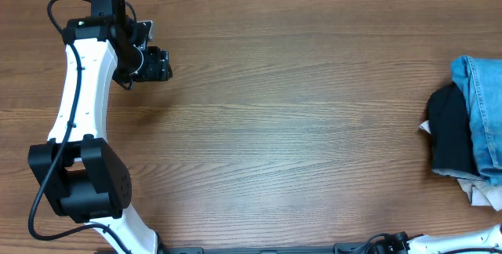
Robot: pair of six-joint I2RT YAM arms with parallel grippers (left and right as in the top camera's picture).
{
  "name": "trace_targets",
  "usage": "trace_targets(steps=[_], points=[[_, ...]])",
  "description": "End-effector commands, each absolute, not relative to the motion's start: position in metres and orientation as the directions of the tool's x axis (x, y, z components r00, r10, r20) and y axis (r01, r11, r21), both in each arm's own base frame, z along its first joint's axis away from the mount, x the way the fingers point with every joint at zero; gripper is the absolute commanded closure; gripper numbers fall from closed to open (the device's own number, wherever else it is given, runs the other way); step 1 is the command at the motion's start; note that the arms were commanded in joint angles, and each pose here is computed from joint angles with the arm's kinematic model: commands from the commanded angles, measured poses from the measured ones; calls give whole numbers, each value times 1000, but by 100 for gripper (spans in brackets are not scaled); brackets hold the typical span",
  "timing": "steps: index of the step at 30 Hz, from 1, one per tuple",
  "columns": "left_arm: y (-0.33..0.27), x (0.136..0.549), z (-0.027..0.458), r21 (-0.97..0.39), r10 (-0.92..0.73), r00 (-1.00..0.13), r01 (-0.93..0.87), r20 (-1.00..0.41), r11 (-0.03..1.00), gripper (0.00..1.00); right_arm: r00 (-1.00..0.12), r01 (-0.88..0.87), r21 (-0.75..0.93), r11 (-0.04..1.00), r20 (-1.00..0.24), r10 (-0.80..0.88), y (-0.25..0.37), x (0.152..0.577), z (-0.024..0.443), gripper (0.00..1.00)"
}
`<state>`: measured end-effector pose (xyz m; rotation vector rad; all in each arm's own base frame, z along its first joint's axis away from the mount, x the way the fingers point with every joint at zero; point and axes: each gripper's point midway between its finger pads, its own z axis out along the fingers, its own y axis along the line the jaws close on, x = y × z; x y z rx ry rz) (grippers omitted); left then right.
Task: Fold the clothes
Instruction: 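Carry the jeans right and place it on the dark clothes pile, then release the jeans and withdraw the right gripper from the pile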
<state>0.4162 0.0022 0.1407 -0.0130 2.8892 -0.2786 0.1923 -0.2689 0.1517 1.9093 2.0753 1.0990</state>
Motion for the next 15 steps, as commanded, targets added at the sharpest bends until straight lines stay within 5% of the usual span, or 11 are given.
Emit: trace_targets(steps=[1, 11, 15], points=[[3, 420, 154, -182, -33, -962, 18, -272, 983, 26, -317, 813, 576, 81, 321, 893, -240, 217, 168, 0], [3, 421, 155, -183, -33, -960, 20, -279, 983, 26, -379, 779, 602, 178, 225, 898, -174, 206, 205, 0], [3, 420, 155, -184, -33, -961, 19, -275, 983, 25, -673, 501, 737, 453, 3, 740, -117, 248, 238, 4]])
